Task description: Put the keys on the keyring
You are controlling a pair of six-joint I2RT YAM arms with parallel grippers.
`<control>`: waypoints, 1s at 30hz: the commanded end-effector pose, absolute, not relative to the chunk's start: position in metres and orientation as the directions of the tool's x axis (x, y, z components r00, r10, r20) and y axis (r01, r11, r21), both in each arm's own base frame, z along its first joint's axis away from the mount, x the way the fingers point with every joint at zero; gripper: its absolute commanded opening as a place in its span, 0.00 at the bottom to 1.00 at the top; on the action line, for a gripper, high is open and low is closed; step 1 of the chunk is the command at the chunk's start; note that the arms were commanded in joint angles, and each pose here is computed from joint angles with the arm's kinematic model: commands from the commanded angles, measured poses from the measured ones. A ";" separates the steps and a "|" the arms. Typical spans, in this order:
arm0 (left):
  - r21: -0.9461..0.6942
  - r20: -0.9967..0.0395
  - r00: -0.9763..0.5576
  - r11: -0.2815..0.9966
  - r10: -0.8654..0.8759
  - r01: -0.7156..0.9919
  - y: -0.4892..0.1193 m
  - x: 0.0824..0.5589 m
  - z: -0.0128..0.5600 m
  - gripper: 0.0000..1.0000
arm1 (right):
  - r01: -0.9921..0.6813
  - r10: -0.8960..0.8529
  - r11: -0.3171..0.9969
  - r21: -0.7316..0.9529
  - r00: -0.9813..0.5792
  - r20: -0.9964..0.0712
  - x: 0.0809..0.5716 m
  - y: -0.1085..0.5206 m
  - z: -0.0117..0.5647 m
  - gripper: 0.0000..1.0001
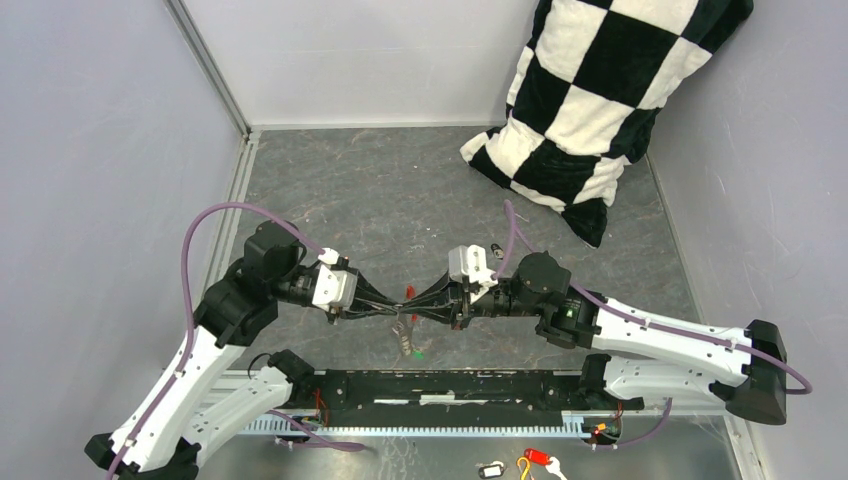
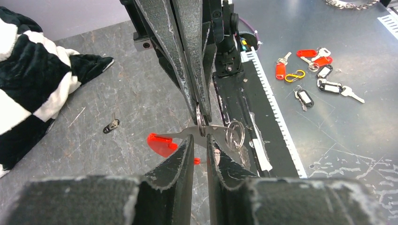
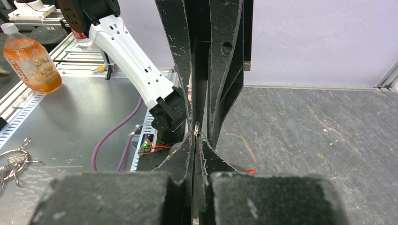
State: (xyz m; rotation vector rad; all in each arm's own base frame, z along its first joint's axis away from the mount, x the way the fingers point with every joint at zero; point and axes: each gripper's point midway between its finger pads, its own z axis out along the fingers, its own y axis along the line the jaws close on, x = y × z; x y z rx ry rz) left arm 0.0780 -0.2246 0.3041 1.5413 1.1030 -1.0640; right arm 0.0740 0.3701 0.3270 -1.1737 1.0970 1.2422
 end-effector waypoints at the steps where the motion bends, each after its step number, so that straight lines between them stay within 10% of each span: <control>1: 0.192 -0.965 0.218 -0.177 0.143 0.965 -0.226 0.075 0.307 0.22 | -0.998 0.185 -0.034 -0.052 0.045 -0.982 0.072 0.371 0.349 0.01; 30: 0.178 -0.972 0.206 -0.218 0.110 0.959 -0.225 0.064 0.314 0.23 | -0.999 0.195 0.035 -0.029 0.035 -0.980 0.084 0.371 0.348 0.01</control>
